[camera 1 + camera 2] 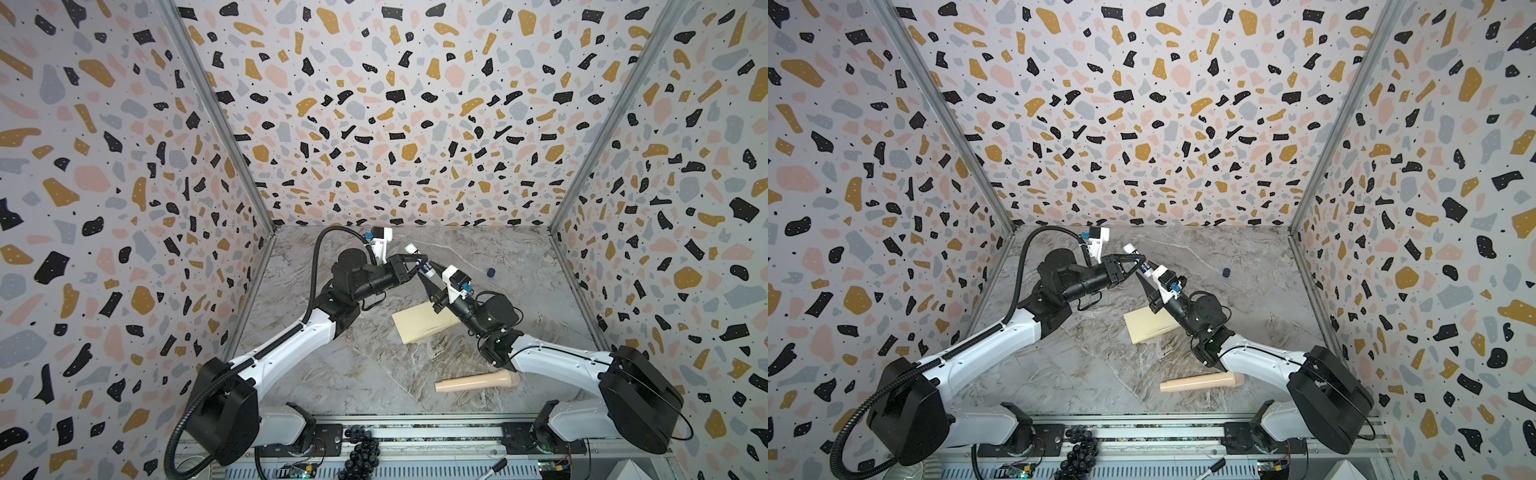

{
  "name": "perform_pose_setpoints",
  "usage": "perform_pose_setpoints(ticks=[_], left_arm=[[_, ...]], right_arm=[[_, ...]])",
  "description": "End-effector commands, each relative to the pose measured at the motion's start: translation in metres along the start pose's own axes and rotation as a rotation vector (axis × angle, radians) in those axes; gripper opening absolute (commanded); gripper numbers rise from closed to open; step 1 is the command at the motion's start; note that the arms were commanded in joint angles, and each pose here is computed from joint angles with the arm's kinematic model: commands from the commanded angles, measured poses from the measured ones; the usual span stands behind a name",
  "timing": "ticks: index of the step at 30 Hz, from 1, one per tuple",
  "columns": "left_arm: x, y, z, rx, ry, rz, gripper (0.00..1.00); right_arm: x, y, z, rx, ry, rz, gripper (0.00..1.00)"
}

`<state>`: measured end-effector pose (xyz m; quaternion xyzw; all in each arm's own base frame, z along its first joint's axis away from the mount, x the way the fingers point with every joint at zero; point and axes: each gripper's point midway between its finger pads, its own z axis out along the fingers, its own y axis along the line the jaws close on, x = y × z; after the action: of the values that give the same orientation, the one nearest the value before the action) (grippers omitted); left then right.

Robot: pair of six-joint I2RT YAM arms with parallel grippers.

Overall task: Place the letter into the envelope and seal it
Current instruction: 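Raise the right gripper to the glue stick and close on it, then pull the glue stick away with the right gripper while the left gripper opens, then lower the left gripper onto the flap edge while the right lifts the glue stick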

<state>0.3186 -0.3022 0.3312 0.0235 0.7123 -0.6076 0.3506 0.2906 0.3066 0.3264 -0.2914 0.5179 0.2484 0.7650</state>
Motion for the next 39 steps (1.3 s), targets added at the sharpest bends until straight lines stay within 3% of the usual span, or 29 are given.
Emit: perform_pose_setpoints(ticks=[1,12,19,23,32,39], left_arm=[[-0.007,-0.017,0.000,0.067,-0.019,0.032,0.00],[-0.006,-0.017,0.000,0.070,-0.014,0.029,0.00],[-0.006,-0.013,0.001,0.065,-0.022,0.032,0.00],[-0.010,-0.010,0.000,0.033,-0.038,0.082,0.23],[-0.026,0.006,-0.021,-0.168,-0.108,0.325,0.66],[-0.036,0.023,-0.044,-0.331,-0.161,0.438,0.76]], right_arm=[[-0.029,-0.009,0.009,0.028,-0.093,0.017,0.39],[-0.025,-0.012,0.015,0.048,-0.094,0.020,0.28],[-0.025,-0.014,0.017,0.057,-0.077,0.008,0.13],[-0.024,-0.021,0.019,0.062,-0.010,0.009,0.00],[-0.014,-0.054,0.017,0.060,0.264,0.052,0.00],[0.007,-0.081,0.011,0.143,0.536,0.070,0.00]])
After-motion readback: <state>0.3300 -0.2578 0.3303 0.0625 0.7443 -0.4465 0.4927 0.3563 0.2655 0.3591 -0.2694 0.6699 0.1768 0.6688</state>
